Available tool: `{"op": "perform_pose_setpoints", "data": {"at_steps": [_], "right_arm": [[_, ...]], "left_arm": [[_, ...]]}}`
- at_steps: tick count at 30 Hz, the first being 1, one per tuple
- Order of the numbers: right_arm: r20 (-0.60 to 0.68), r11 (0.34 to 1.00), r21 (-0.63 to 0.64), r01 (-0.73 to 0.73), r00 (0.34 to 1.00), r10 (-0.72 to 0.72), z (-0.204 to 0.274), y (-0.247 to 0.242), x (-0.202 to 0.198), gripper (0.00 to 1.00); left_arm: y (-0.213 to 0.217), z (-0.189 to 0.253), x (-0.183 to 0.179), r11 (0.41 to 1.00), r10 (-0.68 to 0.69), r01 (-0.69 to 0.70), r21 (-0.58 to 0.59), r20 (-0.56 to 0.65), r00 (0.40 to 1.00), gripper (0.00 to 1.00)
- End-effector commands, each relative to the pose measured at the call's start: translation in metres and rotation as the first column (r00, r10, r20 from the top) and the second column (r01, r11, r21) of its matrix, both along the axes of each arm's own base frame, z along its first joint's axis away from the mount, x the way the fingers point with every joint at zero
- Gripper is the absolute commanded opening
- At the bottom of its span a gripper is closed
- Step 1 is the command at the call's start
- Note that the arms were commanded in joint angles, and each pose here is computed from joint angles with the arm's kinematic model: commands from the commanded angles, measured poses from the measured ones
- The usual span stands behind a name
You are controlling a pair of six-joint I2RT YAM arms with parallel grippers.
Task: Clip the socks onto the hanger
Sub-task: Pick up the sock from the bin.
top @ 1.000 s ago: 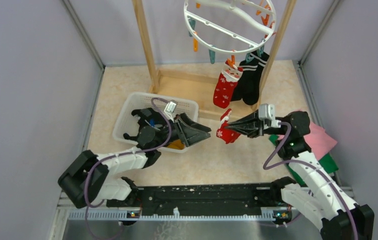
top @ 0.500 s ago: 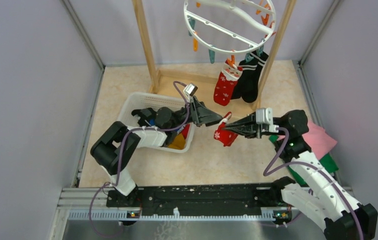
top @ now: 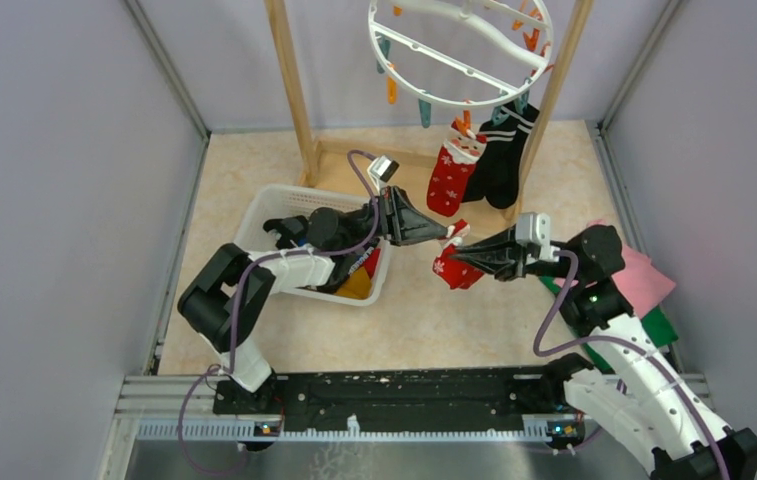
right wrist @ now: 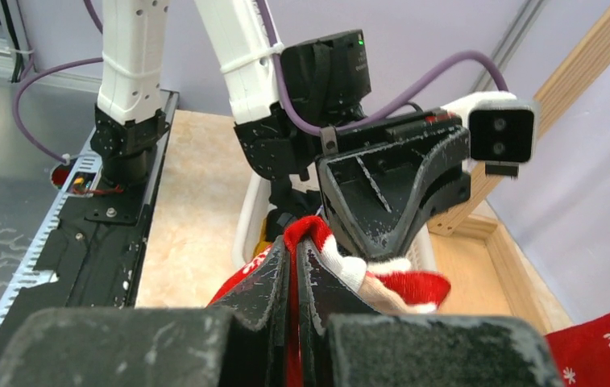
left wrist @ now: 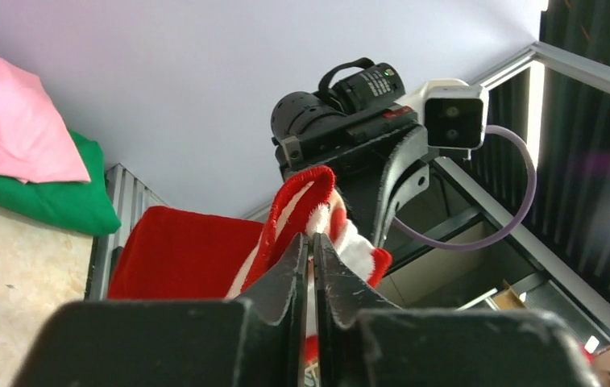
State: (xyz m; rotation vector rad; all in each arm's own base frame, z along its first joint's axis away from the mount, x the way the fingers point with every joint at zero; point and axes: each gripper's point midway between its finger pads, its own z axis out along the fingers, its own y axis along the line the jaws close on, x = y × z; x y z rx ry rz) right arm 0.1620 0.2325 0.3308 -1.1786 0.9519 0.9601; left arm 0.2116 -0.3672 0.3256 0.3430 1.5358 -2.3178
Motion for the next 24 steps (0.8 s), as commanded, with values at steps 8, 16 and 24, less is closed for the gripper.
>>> {"op": "perform_pose_setpoints", "data": {"at_steps": [8, 16, 24], "right_arm": [[-0.054, 0.998, -0.008, 0.061, 0.997, -0.062, -0.009, -0.008, 0.005, 0.0], [-0.142, 0.991, 0.008, 0.136, 0.981, -0.134, -0.021, -0.014, 0.018, 0.02], [-0.187, 0.989, 0.014, 0.147, 0.972, -0.142, -0.022, -0.011, 0.031, 0.09]], "left_arm": [[0.044, 0.053, -0.045, 0.975, 0.068, 0.018, -0.223, 0.371, 0.926, 0.0], [0.038, 0.045, -0.047, 0.993, 0.119, -0.099, -0.067, 0.639, 0.76, 0.0], [0.046, 0.047, -0.039, 0.966, 0.168, -0.26, -0.015, 0.797, 0.58, 0.0]]}}
